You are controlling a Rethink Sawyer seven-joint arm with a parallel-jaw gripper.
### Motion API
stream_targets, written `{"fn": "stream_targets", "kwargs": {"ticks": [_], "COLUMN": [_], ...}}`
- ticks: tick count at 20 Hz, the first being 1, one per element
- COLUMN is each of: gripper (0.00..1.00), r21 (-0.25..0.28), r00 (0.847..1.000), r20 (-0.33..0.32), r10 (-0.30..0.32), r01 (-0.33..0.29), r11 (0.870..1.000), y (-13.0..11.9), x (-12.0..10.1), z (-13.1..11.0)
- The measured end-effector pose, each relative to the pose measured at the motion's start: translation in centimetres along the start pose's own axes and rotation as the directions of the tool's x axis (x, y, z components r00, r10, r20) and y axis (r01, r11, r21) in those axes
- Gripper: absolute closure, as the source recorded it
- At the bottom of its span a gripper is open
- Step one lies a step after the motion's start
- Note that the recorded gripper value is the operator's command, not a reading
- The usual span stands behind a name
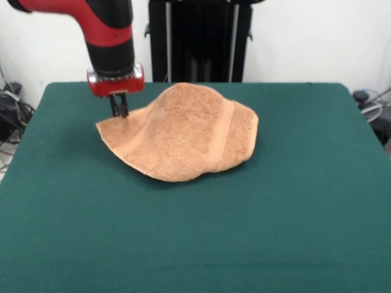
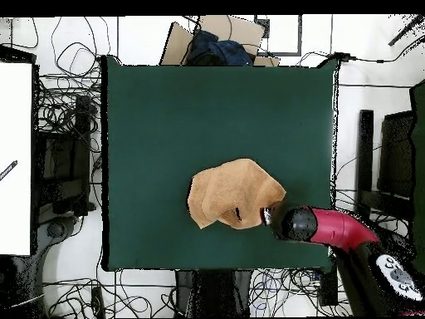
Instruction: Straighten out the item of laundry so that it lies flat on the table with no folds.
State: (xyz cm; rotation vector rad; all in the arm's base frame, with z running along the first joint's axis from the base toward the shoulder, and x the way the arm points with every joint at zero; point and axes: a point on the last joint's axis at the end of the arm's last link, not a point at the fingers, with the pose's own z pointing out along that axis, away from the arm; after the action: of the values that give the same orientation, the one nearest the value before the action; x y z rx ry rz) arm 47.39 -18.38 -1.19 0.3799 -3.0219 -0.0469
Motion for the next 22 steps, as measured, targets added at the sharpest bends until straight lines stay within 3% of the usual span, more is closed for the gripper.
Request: {"fn": "stream_targets", "kwargs": {"ticks": [8,22], "gripper": [1.00,1.00], "r21": [0.065,0.063], "r00": [0.999,1.000], "r20": [0.034,0.021], "r10": [0.005,0.009], "r01": [-0.007,-0.010], "r11": [0.998,0.998], "y": [-1.5,-1.8], "x": [-0.3,-0.3], "z": [-3.9,-3.9]}}
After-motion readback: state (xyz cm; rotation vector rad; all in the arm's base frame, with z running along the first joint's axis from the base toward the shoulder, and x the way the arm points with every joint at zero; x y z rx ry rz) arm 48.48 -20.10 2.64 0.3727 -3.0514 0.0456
